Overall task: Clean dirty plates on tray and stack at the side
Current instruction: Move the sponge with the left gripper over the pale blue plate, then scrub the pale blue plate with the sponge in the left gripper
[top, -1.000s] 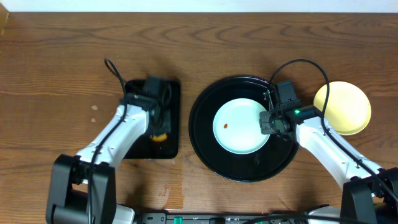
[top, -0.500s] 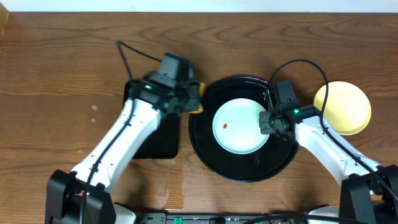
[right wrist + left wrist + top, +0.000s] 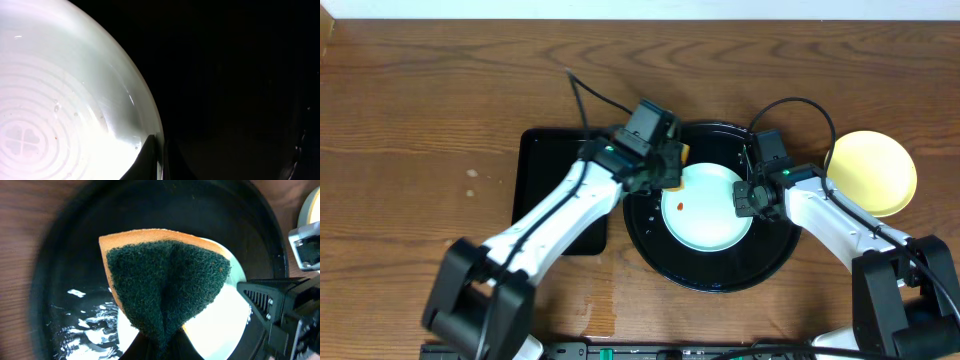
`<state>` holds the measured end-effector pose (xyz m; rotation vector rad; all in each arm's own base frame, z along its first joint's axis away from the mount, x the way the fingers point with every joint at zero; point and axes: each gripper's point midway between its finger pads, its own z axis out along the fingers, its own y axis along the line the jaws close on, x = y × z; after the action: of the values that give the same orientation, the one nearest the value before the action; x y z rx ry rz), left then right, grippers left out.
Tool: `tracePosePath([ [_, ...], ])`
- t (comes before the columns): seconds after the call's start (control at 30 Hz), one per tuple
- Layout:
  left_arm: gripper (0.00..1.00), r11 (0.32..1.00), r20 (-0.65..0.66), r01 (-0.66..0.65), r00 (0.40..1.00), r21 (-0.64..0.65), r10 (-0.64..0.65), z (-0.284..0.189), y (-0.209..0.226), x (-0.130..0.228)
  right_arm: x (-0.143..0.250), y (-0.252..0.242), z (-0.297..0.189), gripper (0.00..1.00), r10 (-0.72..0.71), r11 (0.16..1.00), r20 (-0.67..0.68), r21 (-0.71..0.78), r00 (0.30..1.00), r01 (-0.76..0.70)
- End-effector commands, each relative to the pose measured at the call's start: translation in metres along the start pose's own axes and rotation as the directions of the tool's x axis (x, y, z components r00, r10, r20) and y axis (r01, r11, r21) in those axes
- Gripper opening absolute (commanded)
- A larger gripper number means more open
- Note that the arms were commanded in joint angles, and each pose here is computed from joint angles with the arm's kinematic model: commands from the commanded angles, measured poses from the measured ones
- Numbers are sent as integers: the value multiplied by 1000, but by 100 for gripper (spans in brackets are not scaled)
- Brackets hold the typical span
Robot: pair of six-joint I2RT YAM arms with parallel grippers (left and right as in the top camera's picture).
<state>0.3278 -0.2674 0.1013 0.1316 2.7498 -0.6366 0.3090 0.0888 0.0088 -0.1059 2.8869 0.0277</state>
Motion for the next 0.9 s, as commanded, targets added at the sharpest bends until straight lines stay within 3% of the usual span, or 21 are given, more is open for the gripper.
tracePosePath([
  [0.0, 8, 997, -71, 69, 995, 35, -67, 21, -14, 16, 15, -4, 16, 1, 14, 1000, -65, 15, 998, -13],
  [0.47, 8, 993, -218, 109, 971, 39, -98, 69, -32, 62, 15, -4, 16, 1, 14, 1000, -64, 15, 998, -13],
  [0.87, 8, 979, -226, 42, 970, -200, -88, 110, 30, 79, 16, -4, 16, 1, 14, 1000, -65, 16, 998, -13],
])
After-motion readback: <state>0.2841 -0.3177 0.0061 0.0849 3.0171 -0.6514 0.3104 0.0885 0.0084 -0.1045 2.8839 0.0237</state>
